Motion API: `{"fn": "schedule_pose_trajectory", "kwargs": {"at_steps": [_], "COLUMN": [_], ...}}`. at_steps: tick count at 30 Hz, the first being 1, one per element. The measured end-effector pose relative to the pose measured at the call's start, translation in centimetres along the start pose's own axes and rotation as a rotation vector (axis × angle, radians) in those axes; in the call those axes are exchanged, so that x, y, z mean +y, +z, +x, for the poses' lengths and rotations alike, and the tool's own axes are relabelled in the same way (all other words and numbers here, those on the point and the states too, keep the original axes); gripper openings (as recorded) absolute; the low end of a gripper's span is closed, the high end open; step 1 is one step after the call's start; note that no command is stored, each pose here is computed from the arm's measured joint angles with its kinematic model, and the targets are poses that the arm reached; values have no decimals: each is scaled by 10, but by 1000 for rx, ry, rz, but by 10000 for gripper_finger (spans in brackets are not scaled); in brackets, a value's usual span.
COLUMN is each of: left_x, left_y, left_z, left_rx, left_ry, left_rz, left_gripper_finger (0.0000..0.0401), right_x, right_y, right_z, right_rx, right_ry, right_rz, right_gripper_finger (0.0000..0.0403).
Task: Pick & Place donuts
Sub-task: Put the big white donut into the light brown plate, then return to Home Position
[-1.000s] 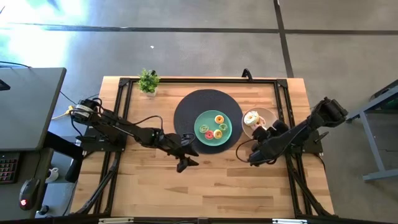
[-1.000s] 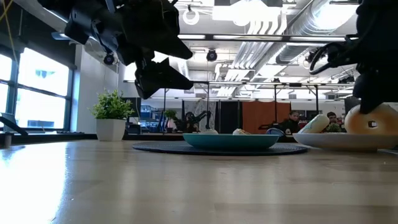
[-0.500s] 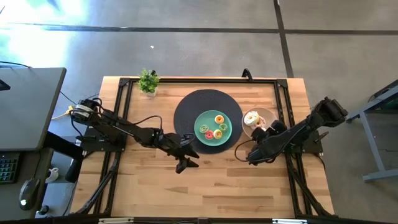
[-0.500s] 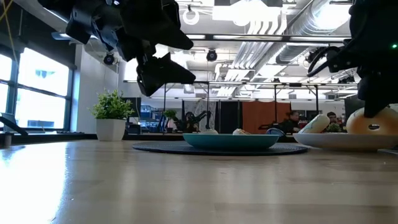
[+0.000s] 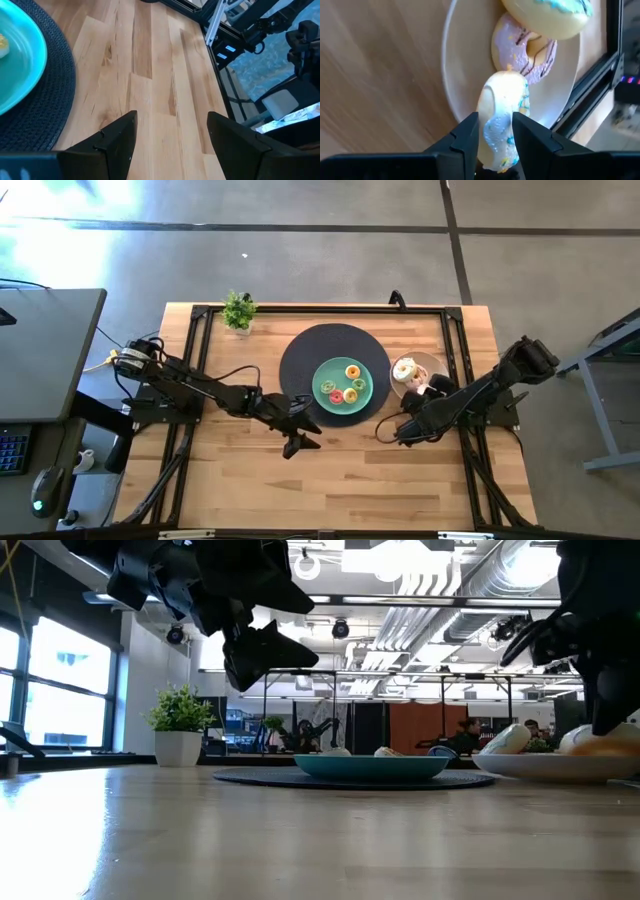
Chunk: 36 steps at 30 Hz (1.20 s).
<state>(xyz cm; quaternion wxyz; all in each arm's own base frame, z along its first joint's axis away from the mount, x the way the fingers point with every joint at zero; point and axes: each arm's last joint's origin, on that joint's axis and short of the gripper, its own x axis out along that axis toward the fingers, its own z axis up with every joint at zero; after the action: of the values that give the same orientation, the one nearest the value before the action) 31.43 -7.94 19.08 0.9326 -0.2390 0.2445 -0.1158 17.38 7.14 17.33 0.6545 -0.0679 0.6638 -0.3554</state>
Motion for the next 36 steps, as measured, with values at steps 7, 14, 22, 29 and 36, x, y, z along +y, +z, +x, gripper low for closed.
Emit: {"fn": "schedule_pose_trajectory", "kwargs": {"at_steps": [7,14,22,29,36], "left_x": [0,0,0,-16,-33], "left_y": [0,0,0,22,36], "left_z": [0,0,0,-30,-104], "left_rx": [0,0,6,-73,-62], "left_ry": [0,1,-10,-11,72], "left_rz": [0,1,30,216,304], "left_gripper_finger": [239,239,239,239,239], "right_x": [1,1,0,-16,-37], "right_y": [3,0,6,33,47], "right_z": [0,0,-11,-69,-128], "right_rx": [-52,7,-7,-157,-489], "right_ry": [-5,20,38,54,24], "right_rz": [2,5,18,-29,-154], "right_gripper_finger": [115,115,115,115,114]}}
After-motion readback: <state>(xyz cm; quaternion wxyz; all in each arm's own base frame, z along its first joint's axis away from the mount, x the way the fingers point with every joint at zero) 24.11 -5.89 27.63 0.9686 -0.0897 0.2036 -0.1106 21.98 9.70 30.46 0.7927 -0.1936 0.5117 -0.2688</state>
